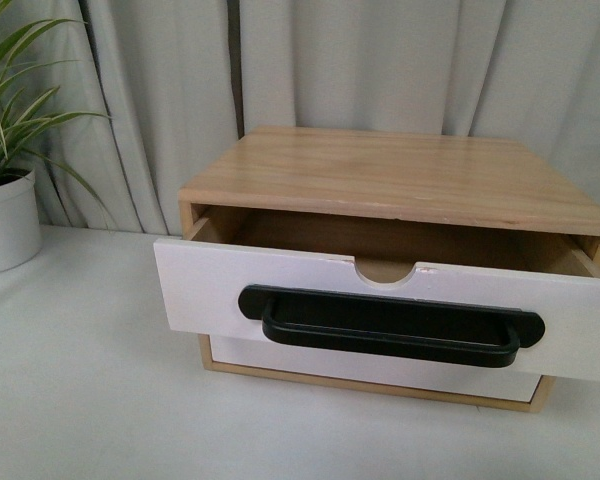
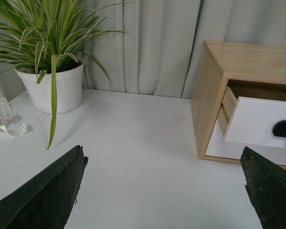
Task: Pull drawer
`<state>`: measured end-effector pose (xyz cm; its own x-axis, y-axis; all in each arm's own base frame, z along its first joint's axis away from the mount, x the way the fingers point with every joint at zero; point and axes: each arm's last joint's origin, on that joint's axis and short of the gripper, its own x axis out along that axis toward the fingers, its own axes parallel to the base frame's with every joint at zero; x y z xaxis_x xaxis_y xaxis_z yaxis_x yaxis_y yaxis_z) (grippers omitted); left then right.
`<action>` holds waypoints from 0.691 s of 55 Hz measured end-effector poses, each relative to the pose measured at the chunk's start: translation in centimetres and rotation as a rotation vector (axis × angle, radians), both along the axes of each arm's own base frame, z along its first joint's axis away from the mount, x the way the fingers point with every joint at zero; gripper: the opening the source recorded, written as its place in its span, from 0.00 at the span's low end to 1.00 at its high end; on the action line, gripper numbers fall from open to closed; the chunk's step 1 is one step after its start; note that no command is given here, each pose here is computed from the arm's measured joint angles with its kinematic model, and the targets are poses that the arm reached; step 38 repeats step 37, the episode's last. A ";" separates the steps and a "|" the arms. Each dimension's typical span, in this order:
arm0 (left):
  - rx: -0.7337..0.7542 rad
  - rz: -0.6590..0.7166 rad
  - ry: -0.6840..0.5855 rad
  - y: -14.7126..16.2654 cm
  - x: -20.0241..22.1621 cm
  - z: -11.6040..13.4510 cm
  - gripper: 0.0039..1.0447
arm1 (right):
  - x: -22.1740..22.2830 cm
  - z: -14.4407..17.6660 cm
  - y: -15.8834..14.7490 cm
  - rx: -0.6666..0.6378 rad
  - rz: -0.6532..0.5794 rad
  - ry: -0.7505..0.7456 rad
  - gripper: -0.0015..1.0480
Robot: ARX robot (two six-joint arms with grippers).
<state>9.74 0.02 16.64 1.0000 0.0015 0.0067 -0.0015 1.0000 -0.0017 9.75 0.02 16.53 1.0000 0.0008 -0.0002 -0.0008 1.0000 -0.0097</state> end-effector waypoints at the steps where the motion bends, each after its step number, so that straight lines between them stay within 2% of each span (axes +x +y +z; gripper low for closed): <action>1: 0.000 0.000 0.000 0.0 0.0 0.0 0.95 | 0.0 0.0 0.0 0.000 0.000 0.000 0.91; 38: 0.000 0.000 0.000 0.0 0.0 0.0 0.95 | 0.0 0.0 0.0 0.000 0.000 0.000 0.91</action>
